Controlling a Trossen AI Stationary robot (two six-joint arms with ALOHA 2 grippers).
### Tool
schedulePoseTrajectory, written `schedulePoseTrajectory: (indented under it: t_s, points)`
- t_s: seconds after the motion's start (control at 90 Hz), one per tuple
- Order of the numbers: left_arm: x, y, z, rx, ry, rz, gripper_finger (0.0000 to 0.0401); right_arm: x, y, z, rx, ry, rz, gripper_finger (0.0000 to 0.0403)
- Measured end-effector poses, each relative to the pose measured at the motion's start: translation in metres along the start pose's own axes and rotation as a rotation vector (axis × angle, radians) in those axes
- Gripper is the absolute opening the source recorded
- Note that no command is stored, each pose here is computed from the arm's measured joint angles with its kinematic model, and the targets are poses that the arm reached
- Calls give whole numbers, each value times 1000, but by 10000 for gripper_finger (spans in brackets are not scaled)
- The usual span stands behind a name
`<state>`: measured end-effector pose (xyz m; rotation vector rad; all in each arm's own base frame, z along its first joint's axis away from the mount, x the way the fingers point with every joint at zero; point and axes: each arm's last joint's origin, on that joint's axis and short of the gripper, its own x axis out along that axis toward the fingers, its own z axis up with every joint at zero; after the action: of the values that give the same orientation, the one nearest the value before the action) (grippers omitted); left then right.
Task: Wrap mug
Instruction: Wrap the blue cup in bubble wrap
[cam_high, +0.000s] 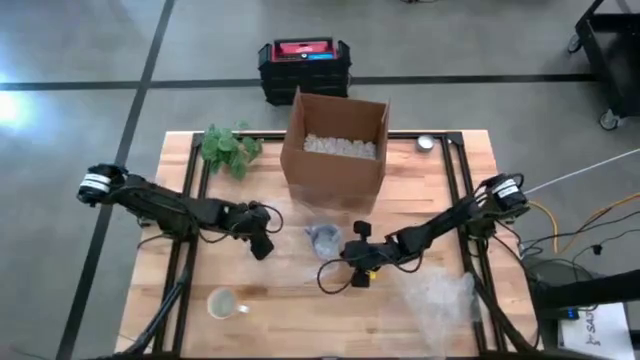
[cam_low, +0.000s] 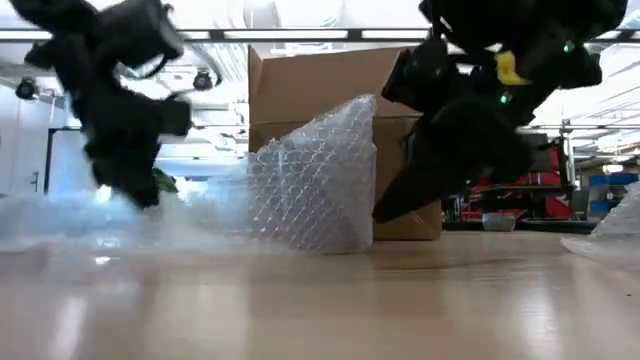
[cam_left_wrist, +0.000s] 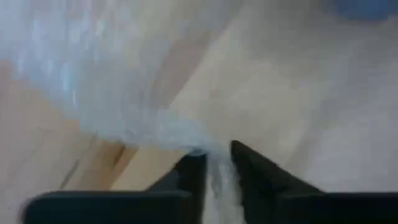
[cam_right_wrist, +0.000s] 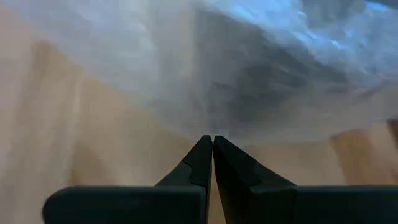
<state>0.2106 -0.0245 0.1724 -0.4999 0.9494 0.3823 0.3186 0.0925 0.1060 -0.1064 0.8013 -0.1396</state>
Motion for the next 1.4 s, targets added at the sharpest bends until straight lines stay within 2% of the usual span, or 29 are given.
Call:
schedulePoseTrajectory:
  t_s: [0.044, 0.244, 0.478, 0.589, 0.8, 0.989, 1.233, 1.4]
  points:
    - [-7, -6, 8, 19, -30, -26, 9, 1, -2, 1, 8, -6, -25, 2]
    - [-31, -31, 41, 91, -156, -114, 19, 1, -4, 5, 5, -25, -30, 2]
    - [-35, -54, 67, 129, -322, -229, 3, 5, -3, 4, 6, -31, -23, 2]
    - [-24, -61, 72, 145, -363, -253, 2, 6, -2, 4, 8, -38, -12, 2]
    - [15, -73, 75, 141, -382, -269, 5, 6, -1, 7, 0, -67, -1, 2]
    - [42, -92, 86, 174, -395, -366, 4, 6, 0, 7, -3, -71, 7, 2]
    - [70, -103, 92, 237, -316, -282, 5, 6, 0, 7, -5, -72, 10, 2]
    - [69, -103, 92, 241, -298, -282, 5, -7, -2, 13, -12, -59, 26, 2]
